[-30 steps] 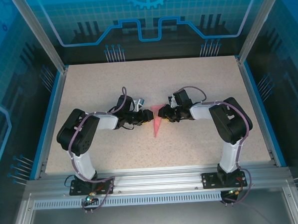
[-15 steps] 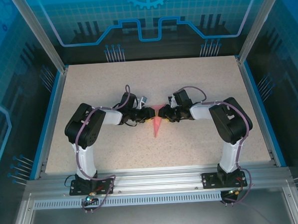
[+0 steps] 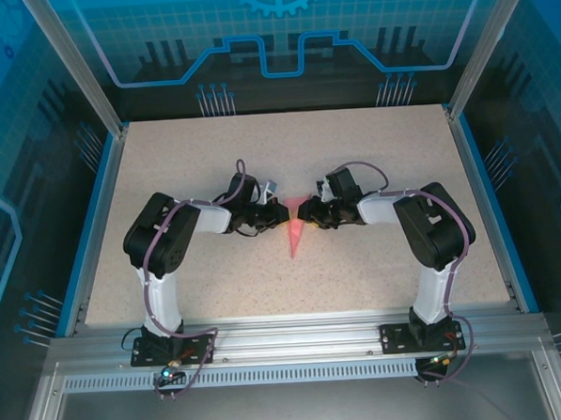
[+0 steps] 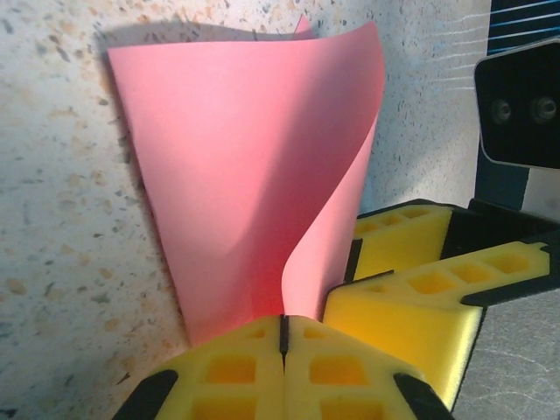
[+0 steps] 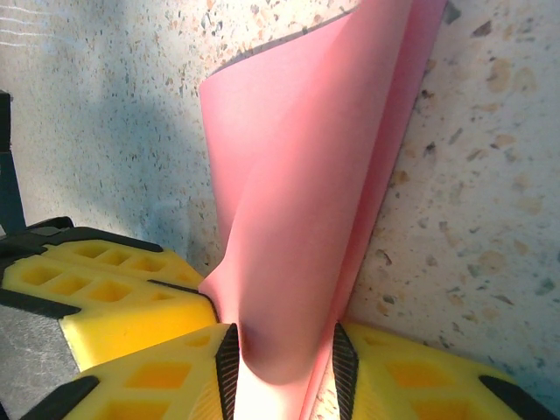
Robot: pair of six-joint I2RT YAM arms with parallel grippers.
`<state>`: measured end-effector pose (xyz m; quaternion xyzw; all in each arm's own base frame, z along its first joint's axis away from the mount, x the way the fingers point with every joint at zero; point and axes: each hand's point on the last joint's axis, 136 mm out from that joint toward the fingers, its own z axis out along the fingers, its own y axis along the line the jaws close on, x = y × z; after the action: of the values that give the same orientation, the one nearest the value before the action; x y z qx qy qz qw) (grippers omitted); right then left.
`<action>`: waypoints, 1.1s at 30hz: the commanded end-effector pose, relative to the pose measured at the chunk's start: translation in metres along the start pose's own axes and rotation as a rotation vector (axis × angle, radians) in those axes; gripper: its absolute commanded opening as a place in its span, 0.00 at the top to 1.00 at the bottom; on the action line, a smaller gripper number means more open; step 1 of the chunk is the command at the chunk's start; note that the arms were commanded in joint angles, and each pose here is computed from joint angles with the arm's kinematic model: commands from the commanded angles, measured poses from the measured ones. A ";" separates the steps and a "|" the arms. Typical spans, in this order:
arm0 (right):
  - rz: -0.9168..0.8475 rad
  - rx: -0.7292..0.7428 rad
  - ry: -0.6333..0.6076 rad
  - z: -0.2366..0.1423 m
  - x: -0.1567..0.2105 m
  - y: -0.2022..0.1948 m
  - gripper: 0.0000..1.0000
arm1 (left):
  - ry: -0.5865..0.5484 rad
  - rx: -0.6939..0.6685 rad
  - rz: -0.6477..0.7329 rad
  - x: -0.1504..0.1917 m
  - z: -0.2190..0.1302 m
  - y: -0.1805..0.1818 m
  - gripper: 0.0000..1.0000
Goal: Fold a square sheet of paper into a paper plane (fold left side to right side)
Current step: Fold the wing for the fifth time at the center of the table.
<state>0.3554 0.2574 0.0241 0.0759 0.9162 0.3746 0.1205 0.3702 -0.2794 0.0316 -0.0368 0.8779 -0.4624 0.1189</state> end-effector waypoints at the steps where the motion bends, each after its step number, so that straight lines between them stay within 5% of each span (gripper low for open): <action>1: 0.023 0.079 0.071 0.009 0.023 -0.025 0.64 | -0.006 -0.038 0.010 0.001 -0.005 0.007 0.98; 23: -0.075 -0.027 -0.035 -0.024 -0.006 0.014 0.60 | 0.009 -0.104 -0.016 0.012 -0.001 0.032 0.99; 33: -0.108 -0.101 0.000 -0.011 -0.015 0.036 0.85 | 0.000 -0.124 -0.019 0.012 -0.003 0.036 1.00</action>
<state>0.3627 0.2635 0.0580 0.0344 0.9036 0.4004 0.1486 0.3667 -0.2719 0.0195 -0.0442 0.8894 -0.4393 0.1184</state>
